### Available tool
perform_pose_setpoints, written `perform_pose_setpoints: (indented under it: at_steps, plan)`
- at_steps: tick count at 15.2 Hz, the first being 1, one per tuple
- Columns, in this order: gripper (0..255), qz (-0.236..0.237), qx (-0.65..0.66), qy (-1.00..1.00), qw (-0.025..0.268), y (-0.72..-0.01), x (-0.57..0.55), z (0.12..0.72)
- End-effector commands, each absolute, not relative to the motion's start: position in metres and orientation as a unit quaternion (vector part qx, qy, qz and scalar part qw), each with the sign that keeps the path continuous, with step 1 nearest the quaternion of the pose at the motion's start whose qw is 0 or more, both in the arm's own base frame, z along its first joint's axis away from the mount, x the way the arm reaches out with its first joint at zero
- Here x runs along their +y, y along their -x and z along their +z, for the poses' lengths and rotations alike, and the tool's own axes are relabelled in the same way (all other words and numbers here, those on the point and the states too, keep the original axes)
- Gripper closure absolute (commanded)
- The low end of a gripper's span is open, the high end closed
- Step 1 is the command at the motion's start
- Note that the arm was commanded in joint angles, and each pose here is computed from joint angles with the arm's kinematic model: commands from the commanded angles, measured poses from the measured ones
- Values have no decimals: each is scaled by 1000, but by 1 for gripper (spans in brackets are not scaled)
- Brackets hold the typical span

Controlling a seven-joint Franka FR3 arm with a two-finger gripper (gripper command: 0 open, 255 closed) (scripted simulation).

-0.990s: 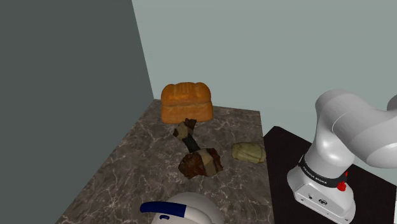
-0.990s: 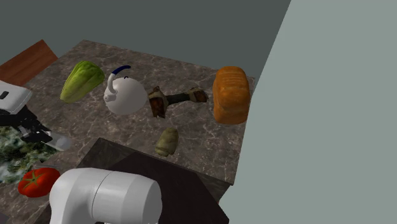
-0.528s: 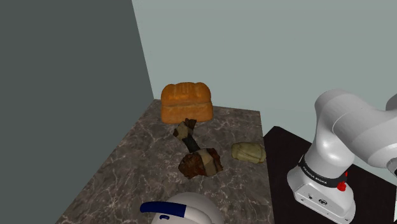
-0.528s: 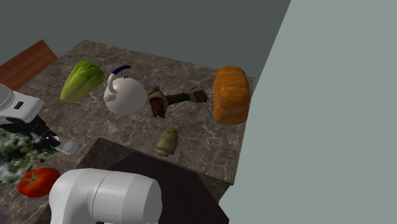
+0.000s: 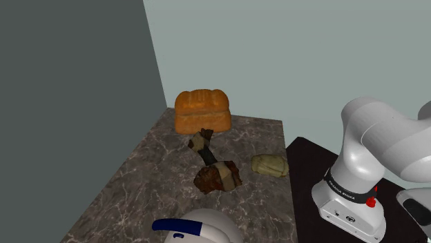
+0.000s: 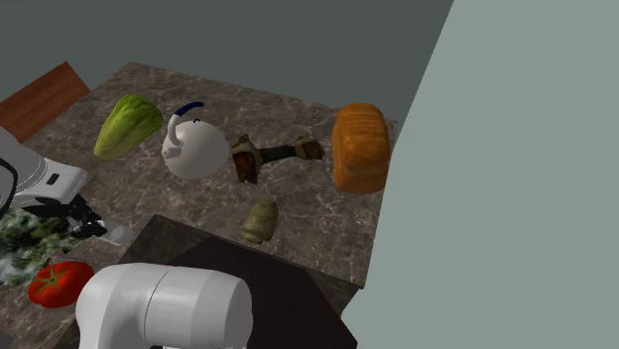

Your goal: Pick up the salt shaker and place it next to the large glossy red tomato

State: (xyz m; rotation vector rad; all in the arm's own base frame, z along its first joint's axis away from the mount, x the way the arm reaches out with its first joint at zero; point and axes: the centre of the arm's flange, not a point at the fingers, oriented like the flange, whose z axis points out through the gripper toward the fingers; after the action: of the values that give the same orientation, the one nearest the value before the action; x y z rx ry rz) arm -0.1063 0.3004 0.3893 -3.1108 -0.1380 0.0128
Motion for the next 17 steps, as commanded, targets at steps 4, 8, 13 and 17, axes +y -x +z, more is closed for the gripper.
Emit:
perform_pose_setpoints:
  at_steps: [4,8,13,17]
  plan:
    - [255,4,-44,999,14,108,300,375]
    - [255,4,-44,999,14,108,300,375]
    - [0,4,-44,999,14,108,300,375]
    - [0,4,-44,999,14,107,300,402]
